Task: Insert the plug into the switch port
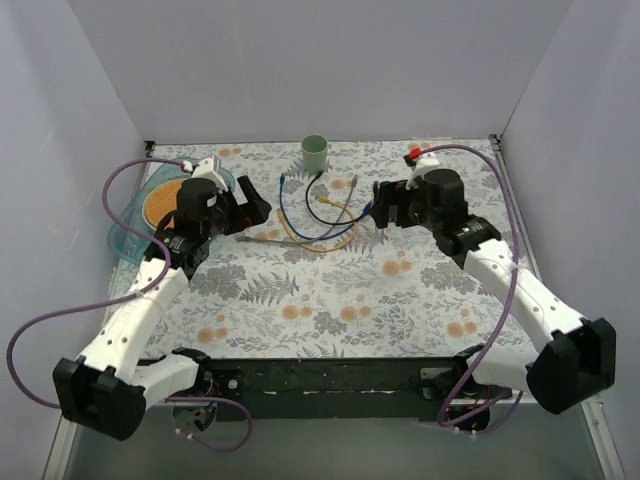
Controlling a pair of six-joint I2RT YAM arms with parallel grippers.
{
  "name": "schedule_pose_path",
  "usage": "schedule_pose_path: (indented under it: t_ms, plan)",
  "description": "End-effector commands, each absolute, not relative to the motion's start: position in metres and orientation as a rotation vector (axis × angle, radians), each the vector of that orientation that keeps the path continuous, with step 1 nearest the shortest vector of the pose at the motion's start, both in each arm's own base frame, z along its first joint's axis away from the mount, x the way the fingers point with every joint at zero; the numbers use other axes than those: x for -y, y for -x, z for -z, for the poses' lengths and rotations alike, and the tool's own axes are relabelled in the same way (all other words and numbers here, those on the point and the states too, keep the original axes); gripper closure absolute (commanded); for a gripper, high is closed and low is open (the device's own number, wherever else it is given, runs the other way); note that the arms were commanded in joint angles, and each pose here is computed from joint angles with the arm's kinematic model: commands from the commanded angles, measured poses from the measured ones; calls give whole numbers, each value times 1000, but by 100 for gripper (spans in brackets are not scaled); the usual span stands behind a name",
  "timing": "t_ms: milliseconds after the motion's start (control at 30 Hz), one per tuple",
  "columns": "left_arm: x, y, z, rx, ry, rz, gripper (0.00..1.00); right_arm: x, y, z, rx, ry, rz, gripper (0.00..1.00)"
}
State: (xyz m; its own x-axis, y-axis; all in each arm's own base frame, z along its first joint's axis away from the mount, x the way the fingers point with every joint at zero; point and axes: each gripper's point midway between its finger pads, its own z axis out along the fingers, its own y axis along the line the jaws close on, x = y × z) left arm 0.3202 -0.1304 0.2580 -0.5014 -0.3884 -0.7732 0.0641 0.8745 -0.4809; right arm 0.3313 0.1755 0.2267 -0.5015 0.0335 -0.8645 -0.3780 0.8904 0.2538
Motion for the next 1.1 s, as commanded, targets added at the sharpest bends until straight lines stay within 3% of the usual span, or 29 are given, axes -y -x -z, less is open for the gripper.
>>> schedule_pose_path:
  t_ms: [0, 133, 500, 733, 800, 1000, 1067]
  plan:
    - [149, -333, -250, -2070, 200, 635, 2, -210, -348, -204, -2077, 388, -369, 1]
    - [148, -337, -218, -2181, 261, 599, 2, -252, -368, -183, -2094, 479, -366, 3]
    - [149, -321, -161, -2361, 341, 581, 2, -351, -421, -128, -2154, 689, -345, 20]
    - [145, -311, -158, -2342, 385, 592, 2, -369, -432, -90, -2206, 749, -337, 37]
    - [146, -310, -158, -2331, 387, 603, 2, -372, -431, -79, -2219, 760, -354, 53]
    - [145, -308, -159, -2337, 389, 603, 2, -370, -439, -57, -2248, 716, -308, 54]
    - [144, -306, -159, -2338, 389, 598, 2, -371, -442, -56, -2238, 710, -307, 59]
